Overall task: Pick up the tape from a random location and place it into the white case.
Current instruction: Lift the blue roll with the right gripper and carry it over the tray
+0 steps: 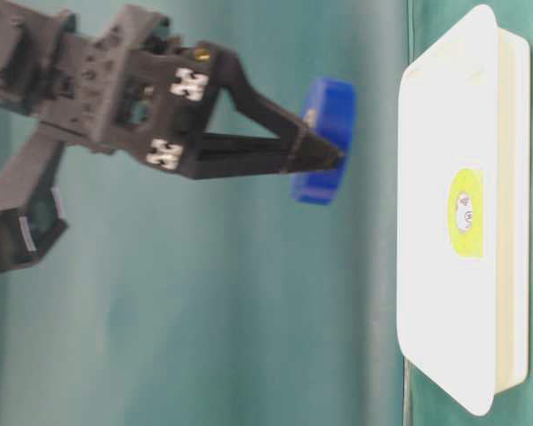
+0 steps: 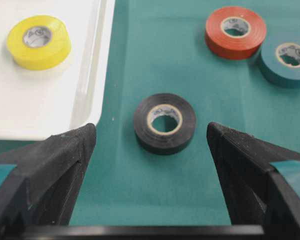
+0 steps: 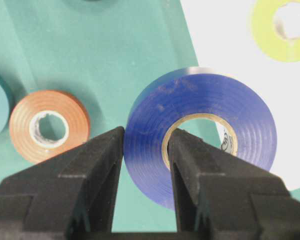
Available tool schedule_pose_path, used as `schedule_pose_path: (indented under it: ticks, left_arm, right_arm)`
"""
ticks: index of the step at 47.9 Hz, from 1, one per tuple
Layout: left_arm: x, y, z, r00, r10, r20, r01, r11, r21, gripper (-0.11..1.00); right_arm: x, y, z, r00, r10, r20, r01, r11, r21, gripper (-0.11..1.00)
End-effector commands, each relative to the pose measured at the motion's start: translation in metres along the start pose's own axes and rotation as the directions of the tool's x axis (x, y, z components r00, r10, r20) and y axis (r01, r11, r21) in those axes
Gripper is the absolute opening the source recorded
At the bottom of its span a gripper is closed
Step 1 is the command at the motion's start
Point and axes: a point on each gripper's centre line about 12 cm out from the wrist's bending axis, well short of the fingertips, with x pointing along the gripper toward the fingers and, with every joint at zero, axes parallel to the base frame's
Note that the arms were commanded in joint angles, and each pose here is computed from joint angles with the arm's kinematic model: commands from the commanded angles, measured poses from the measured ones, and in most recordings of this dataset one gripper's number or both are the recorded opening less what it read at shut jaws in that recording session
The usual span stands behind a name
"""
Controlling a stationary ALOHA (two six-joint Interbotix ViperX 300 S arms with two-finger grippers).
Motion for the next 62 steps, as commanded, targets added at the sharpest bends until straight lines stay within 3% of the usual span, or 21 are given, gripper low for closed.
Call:
schedule_pose_path:
  ticks: [1, 62]
  left_arm:
    - [0.0003, 0.0008, 0.0054, 1.000, 0.003, 0.015, -0.003, 1.000, -0.003, 0.91]
    - [0.0006, 0.0008, 0.0047, 1.000, 0.003, 0.014, -0.003, 1.000, -0.003, 0.91]
  right_arm:
    - [-0.0342, 0.0035, 0.0105, 0.998, 0.031, 0.061, -0.030, 0.999, -0.010, 0.31]
    - [-0.0398, -0.0010, 0.0044, 1.000, 0.004, 0.022, -0.003, 1.000, -0.021, 0.30]
